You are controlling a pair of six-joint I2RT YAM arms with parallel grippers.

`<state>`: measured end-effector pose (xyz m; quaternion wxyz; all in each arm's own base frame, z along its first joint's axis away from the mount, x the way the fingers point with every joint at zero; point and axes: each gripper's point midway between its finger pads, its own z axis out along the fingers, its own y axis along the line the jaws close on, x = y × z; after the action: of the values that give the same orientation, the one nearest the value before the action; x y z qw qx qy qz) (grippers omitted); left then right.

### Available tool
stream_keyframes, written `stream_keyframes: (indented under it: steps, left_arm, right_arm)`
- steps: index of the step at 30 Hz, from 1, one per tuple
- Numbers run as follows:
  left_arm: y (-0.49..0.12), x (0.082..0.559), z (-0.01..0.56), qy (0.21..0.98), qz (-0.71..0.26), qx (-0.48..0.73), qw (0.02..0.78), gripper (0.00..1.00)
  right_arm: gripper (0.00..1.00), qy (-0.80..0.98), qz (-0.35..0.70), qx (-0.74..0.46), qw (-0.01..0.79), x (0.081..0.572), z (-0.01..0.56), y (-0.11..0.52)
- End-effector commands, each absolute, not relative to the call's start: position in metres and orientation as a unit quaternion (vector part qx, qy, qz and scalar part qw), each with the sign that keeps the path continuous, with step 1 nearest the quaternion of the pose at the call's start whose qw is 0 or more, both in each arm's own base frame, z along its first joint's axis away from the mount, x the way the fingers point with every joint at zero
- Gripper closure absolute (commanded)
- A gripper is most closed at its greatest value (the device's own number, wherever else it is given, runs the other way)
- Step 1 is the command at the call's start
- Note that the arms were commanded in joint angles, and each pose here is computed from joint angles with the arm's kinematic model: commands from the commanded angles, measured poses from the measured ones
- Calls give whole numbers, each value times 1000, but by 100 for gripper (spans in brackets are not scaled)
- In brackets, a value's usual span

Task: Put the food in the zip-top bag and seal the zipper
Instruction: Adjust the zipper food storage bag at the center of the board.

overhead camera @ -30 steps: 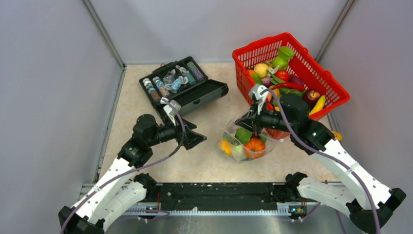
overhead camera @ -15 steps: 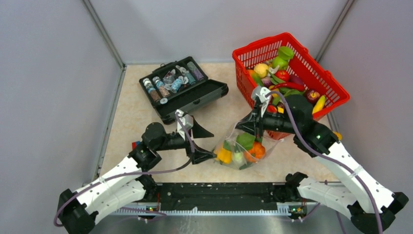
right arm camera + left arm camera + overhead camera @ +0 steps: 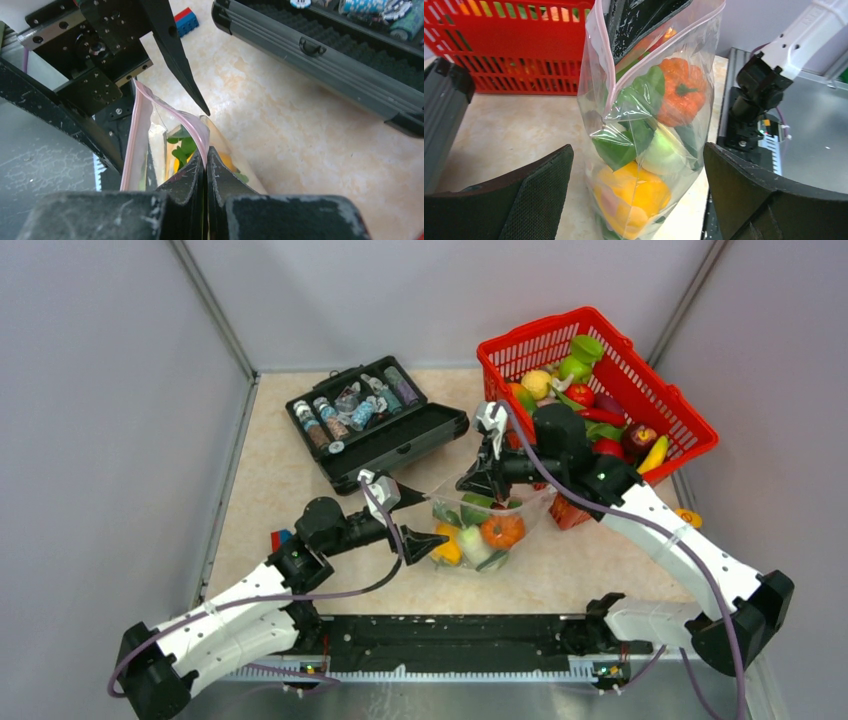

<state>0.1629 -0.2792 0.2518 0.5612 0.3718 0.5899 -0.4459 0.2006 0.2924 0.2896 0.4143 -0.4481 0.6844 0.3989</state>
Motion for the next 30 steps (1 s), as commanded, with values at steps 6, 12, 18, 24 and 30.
stream_keyframes:
  steps: [6,12,18,24,30]
  left_arm:
    - [-282,173,299,539,-435,369,620,5]
    - [-285,166,307,509,-440,395,626,12]
    - [-290,156,312,477,-440,437,622,24]
    - [-285,164,317,473,-412,438,644,30]
    - [-283,163,317,473,-399,451,643,47]
  right_arm:
    - [100,640,396,-489,441,204,312,303]
    - [100,629,405,-500,436,196,312,302]
    - [100,629,407,-503,430,193,311,301]
    - [100,627,408,-503,432,191,311,299]
    - [100,627,409,-503,433,191,311,299]
